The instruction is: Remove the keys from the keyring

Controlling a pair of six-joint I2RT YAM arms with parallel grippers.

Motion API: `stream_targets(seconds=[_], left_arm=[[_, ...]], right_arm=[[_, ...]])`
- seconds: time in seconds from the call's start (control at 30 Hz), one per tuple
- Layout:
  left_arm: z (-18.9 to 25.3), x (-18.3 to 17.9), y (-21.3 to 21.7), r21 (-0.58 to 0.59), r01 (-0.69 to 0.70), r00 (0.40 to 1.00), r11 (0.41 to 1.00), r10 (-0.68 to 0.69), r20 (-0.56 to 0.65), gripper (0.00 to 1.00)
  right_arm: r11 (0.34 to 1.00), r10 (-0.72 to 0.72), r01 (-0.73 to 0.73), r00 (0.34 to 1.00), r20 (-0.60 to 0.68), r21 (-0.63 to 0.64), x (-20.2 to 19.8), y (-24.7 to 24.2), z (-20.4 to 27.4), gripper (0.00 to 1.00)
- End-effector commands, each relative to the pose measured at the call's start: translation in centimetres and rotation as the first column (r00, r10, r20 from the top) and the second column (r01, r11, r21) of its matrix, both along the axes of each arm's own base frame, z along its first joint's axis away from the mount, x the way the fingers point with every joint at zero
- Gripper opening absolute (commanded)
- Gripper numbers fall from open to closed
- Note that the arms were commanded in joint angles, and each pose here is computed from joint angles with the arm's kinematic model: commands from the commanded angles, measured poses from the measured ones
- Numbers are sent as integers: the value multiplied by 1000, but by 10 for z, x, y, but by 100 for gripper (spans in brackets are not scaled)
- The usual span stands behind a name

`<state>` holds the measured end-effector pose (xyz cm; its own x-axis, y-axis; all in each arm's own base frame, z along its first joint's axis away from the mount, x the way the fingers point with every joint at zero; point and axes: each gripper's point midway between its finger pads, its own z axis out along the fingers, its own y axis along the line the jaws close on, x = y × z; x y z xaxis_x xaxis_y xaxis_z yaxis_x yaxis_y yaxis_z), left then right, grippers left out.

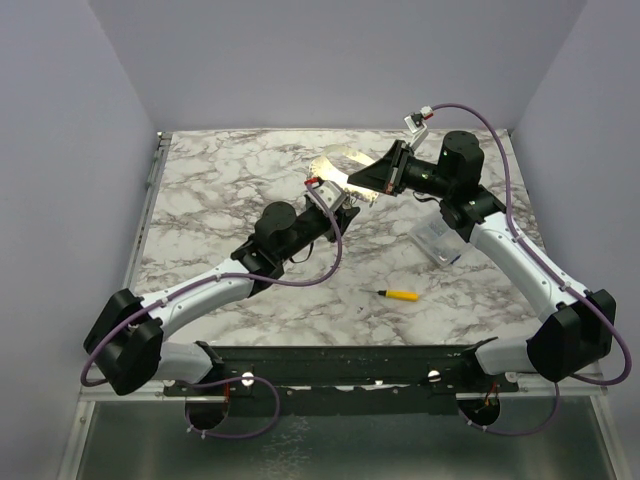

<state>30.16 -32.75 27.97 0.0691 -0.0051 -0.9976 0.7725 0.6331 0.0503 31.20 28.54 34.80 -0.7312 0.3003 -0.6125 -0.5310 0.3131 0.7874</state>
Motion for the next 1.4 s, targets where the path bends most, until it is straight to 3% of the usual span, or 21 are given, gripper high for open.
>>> stream_targets(seconds=[0.0,0.27,0.83,1.03,1.2,1.37], left_arm=[[15,0,-3,-32,0,1000,999,1,31,35],[16,-9,5,-1,11,999,1000,-11,35,0],[16,-40,17,167,117,993,979,-121,11,0],[22,-46,13,225,172,985,959,-174,-10,0],[14,-52,10,286,230,973,930,-222,-60,0],[2,-56,15,373,267,964,889,-248,-97,0]], right_arm=[[1000,6,-6,1000,24,19,2,1,11,1],[1000,-16,16,1000,6,27,8,-2,8,1],[1000,0,0,1000,-25,2,2,-8,-29,2],[1000,2,-3,1000,-27,-13,-2,-10,-36,24],[999,1,-2,1000,-27,-34,-8,-14,-43,36],[998,9,-9,1000,-11,-61,-16,-23,-47,60]])
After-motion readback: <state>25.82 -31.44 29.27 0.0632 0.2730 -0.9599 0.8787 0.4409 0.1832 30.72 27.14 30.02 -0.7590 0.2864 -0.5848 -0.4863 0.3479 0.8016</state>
